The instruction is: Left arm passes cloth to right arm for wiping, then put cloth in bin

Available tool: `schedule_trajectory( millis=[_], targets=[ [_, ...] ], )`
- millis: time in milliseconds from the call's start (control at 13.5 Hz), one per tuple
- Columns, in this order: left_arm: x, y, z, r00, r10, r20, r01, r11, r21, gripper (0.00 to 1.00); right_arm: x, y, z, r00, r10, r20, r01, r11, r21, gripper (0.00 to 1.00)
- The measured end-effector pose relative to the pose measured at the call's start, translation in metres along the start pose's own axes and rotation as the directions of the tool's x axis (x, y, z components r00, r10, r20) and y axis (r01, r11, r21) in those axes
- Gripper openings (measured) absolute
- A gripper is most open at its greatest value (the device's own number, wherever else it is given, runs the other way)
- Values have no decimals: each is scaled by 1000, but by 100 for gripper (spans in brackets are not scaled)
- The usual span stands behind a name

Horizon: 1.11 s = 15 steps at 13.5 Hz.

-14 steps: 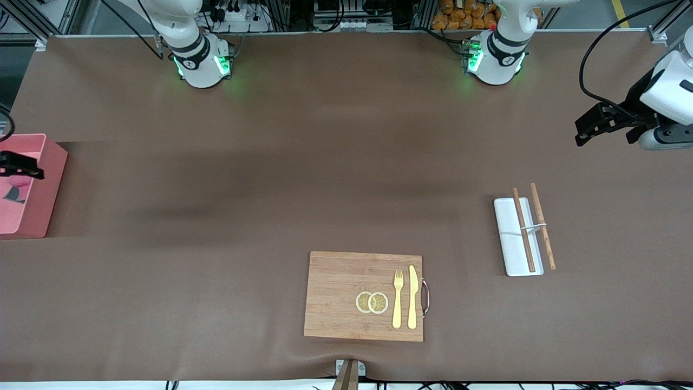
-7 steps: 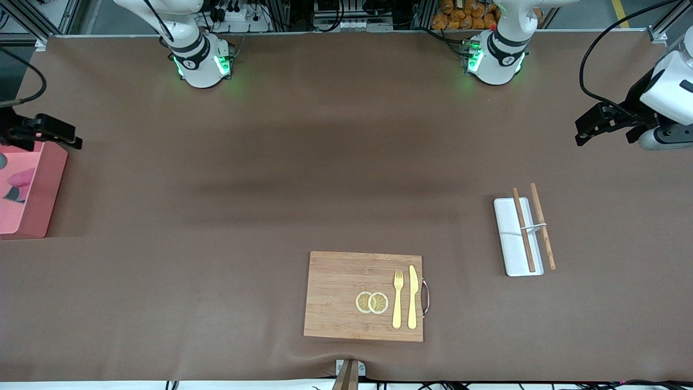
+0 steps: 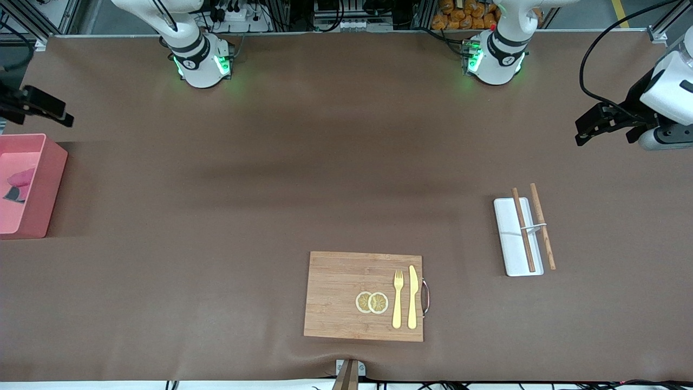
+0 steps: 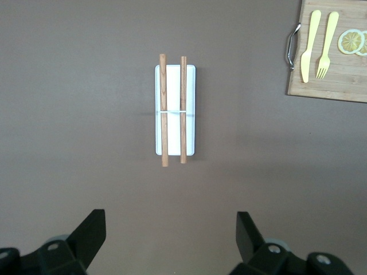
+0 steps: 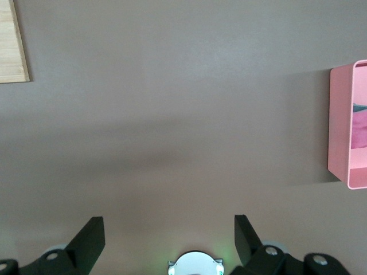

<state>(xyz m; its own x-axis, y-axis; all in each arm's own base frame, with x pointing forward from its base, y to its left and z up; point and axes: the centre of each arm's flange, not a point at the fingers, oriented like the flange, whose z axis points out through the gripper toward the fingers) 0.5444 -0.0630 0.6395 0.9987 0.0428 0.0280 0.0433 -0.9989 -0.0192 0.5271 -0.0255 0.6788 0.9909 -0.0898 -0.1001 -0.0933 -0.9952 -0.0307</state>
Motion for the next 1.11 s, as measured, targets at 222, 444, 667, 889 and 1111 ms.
schedule_trajectory(
  millis=[222, 444, 667, 889, 1111],
  targets=[
    [0, 0, 0, 1000, 0, 0, 0, 1000, 0, 100, -4, 5, -3, 1000, 9, -4, -9, 1000, 6, 100],
    [0, 0, 0, 1000, 0, 1, 0, 1000, 0, 100, -4, 4, -1, 1000, 7, 0, -7, 1000, 8, 100],
    [0, 0, 1, 1000, 0, 2, 0, 1000, 0, 100, -4, 4, 0, 1000, 8, 2, -8, 1000, 8, 100],
    [0, 0, 1, 1000, 0, 2, 0, 1000, 0, 100, -4, 5, 0, 1000, 8, 2, -8, 1000, 8, 100],
    [0, 0, 1, 1000, -1, 2, 1, 1000, 0, 100, -3, 5, 1, 1000, 8, 2, -8, 1000, 9, 100]
  ],
)
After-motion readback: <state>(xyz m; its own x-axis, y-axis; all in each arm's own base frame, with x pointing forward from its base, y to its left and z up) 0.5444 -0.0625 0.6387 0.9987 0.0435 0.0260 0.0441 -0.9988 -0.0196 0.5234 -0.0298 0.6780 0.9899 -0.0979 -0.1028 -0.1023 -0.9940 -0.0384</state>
